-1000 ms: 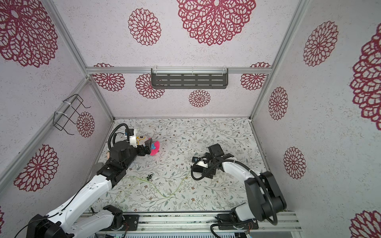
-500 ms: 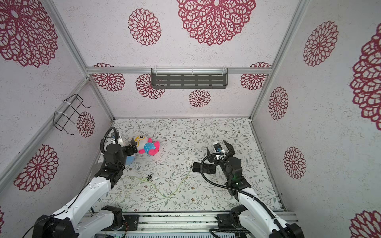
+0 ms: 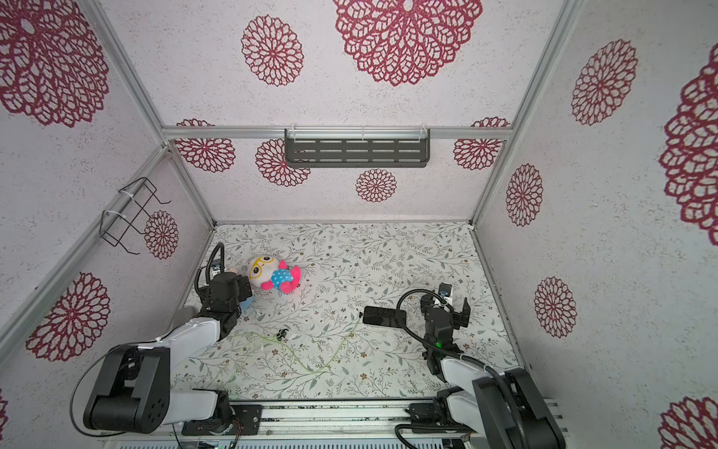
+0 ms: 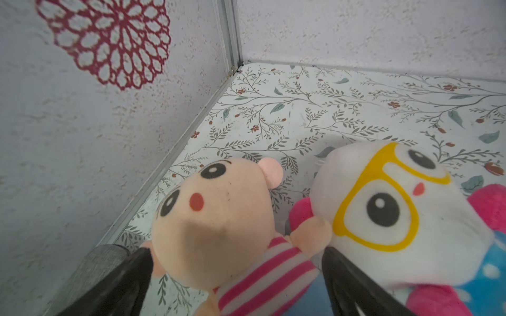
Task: Plug wired earphones into phones
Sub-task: Reset both arms
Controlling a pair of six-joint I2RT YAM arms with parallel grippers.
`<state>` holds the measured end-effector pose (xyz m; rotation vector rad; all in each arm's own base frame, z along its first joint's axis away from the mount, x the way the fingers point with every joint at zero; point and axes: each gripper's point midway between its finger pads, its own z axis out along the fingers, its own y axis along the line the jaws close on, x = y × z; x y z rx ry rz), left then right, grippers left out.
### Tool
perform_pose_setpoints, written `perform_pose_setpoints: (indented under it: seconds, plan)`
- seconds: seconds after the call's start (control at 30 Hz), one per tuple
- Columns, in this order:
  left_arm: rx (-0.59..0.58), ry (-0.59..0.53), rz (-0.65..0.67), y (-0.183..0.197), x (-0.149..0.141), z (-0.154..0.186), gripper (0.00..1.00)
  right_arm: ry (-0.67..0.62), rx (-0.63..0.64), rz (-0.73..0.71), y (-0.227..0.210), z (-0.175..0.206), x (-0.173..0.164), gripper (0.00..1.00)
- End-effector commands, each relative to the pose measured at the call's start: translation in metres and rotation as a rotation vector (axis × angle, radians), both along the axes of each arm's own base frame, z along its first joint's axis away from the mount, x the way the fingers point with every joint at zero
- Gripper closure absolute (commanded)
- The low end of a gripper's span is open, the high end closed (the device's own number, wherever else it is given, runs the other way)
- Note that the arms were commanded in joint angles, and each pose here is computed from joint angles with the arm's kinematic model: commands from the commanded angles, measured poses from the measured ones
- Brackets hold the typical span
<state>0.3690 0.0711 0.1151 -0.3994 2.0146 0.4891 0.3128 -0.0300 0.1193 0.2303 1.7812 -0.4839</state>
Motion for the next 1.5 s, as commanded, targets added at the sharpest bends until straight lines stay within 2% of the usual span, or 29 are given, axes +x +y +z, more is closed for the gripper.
perform_pose_setpoints:
  seconds: [0.0, 0.07, 0.17, 0.27, 0.43, 0.57, 0.7, 1.47]
  plan:
    - [-0.036, -0.138, 0.030, 0.012, 0.004, 0.022, 0.00, -0.141, 0.046, -0.019, 0.001, 0.028, 0.016, 0.01]
    - [-0.020, -0.198, 0.017, 0.015, 0.002, 0.029, 0.01, -0.167, 0.036, 0.005, 0.005, 0.031, 0.024, 0.01]
    - [0.002, -0.244, -0.044, 0.008, 0.008, 0.035, 0.01, -0.114, -0.013, 0.074, 0.018, 0.026, 0.042, 0.01]
    - [0.033, -0.305, -0.113, 0.001, 0.010, 0.036, 0.00, -0.143, -0.022, 0.058, 0.010, 0.020, 0.042, 0.02]
    - [0.064, -0.347, -0.078, 0.008, 0.014, 0.019, 0.00, -0.139, 0.060, 0.144, 0.010, 0.014, 0.042, 0.01]
    - [0.042, -0.300, -0.046, 0.013, 0.016, 0.015, 0.02, -0.150, 0.093, 0.155, 0.003, 0.006, 0.046, 0.01]
    - [0.042, -0.304, -0.008, 0.020, 0.016, 0.016, 0.02, -0.102, 0.110, 0.160, 0.003, -0.002, 0.053, 0.01]
    - [0.040, -0.303, -0.010, 0.020, 0.016, 0.014, 0.02, -0.095, 0.121, 0.164, 0.003, -0.002, 0.056, 0.01]
